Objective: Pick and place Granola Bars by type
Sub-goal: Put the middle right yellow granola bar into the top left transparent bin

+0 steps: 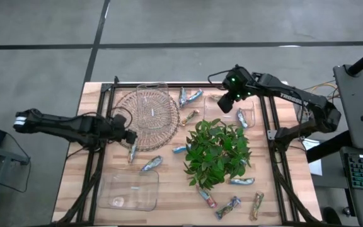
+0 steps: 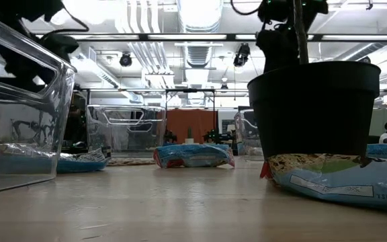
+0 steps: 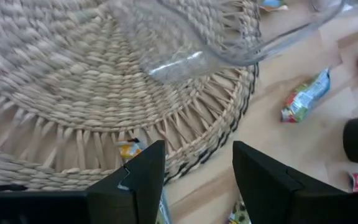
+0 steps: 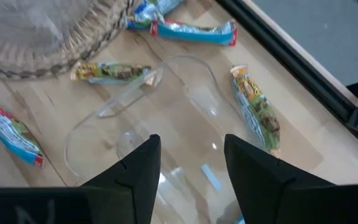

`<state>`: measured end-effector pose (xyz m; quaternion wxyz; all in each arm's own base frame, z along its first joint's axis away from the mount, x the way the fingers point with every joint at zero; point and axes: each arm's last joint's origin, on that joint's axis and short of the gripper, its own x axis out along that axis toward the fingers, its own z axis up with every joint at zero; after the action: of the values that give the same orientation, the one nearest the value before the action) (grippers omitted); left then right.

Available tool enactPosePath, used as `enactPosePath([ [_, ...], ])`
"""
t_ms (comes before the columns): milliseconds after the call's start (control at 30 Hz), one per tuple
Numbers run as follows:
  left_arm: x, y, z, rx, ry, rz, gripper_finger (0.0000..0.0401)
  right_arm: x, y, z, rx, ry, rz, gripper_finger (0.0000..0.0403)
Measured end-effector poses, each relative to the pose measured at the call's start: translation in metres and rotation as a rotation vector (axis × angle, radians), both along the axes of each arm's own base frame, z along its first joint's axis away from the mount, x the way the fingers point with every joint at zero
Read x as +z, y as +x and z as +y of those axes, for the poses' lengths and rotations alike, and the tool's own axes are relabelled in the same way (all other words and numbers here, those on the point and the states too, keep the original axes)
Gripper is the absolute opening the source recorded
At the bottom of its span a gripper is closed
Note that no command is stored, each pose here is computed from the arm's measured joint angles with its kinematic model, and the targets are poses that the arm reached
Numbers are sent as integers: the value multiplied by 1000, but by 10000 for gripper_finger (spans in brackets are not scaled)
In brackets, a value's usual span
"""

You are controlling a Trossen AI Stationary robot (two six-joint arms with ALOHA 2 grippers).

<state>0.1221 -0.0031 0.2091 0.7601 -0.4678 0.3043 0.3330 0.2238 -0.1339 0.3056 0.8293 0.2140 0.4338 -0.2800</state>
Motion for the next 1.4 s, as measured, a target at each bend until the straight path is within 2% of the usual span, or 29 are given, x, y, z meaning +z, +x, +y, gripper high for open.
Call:
enactPosePath([
  [400, -28, -7, -11, 137, 8, 6, 170, -2, -60, 41, -23, -118, -292, 169],
  [633, -37, -7, -10, 213, 28, 13, 170, -21, -87, 63, -31, -114, -407, 169],
  [900, -42, -4, -11, 215, 18, -30, 170, -49, -105, 79, -40, -110, -571, 169],
  [1167, -42, -3, -11, 214, 18, -30, 170, -81, -116, 84, -79, -71, -583, 169],
  [1400, -44, -3, -11, 213, 22, -17, 170, -96, -118, 85, -103, -43, -577, 169],
])
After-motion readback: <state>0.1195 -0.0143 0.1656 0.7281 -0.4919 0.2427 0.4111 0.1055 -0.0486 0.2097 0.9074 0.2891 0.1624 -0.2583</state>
